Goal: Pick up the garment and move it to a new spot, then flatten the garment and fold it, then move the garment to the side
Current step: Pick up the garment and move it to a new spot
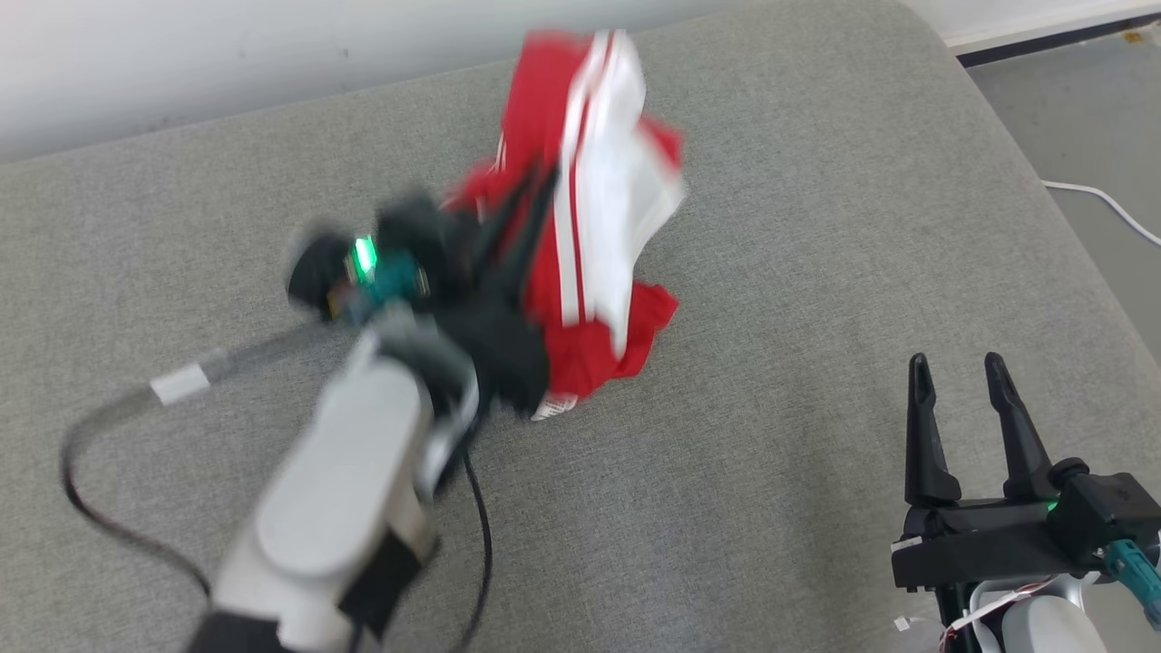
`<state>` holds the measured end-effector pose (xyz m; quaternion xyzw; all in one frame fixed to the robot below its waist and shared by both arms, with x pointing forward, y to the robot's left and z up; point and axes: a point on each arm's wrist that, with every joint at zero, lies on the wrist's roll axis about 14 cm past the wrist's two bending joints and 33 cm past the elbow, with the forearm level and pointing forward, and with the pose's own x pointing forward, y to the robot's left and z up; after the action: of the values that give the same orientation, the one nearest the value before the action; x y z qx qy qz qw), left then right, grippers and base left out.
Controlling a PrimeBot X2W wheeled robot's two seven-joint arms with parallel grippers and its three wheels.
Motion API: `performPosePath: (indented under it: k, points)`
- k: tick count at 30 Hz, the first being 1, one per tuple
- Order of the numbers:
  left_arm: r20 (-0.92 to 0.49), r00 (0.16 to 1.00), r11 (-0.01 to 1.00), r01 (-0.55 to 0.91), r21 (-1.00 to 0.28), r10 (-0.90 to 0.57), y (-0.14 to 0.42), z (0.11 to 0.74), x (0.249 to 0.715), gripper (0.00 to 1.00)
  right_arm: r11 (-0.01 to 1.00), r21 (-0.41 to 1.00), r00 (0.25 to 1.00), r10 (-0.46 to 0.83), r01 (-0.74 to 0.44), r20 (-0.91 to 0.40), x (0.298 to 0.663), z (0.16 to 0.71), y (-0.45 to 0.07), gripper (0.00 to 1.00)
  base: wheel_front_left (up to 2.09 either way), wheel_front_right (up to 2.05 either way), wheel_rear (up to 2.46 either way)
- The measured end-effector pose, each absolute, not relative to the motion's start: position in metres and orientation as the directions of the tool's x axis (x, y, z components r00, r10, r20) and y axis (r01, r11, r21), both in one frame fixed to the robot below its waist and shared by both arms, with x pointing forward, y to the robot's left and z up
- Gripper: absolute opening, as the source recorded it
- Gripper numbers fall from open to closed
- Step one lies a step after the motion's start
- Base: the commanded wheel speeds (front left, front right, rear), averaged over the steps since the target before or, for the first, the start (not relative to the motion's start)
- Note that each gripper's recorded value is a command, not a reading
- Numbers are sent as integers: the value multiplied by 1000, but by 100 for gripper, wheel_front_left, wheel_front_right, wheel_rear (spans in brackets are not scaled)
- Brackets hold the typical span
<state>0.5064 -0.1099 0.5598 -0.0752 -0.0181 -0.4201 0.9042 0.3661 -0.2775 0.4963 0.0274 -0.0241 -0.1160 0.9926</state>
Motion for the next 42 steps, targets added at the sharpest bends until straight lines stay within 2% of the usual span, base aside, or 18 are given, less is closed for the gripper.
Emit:
performPosePath:
  k: [6, 7, 8, 10, 13, 18, 25, 30, 36, 42]
  points:
    - [-75, 659, 660, 728, -185, -748, -97, 482, 476, 0, 977, 68, 978, -205, 202, 38, 372, 494, -269, 100, 0, 0, 0]
    - [-85, 655, 659, 732, -173, -751, -96, 477, 472, 65, 979, 69, 980, -195, 192, 40, 374, 495, -266, 100, 0, 0, 0]
    - [-85, 655, 659, 732, -173, -751, -96, 477, 472, 100, 979, 69, 980, -195, 192, 40, 374, 495, -266, 100, 0, 0, 0]
    - [-62, 662, 662, 732, -161, -747, -94, 480, 470, 100, 982, 70, 983, -178, 174, 49, 378, 497, -261, 100, 0, 0, 0]
    - [66, 700, 687, 711, -151, -711, -85, 514, 477, 100, 985, 69, 985, -161, 157, 61, 381, 500, -255, 100, 0, 0, 0]
    - [169, 764, 755, 644, -125, -623, -48, 548, 485, 100, 990, 61, 989, -134, 130, 61, 380, 500, -246, 100, 0, 0, 0]
    - [215, 873, 886, 459, -65, -437, 46, 565, 477, 100, 997, 64, 994, -57, 51, 90, 386, 508, -220, 100, 0, 0, 0]
    - [231, 929, 951, 306, -46, -288, 112, 568, 452, 100, 998, 67, 993, 4, -13, 122, 391, 518, -199, 100, 0, 0, 0]
    - [200, 969, 987, 158, -35, -148, 168, 554, 412, 100, 995, 70, 989, 59, -69, 137, 394, 523, -180, 100, 0, 0, 0]
    - [171, 983, 997, 68, -44, -59, 195, 542, 380, 100, 992, 72, 986, 90, -101, 142, 392, 525, -169, 100, 0, 0, 0]
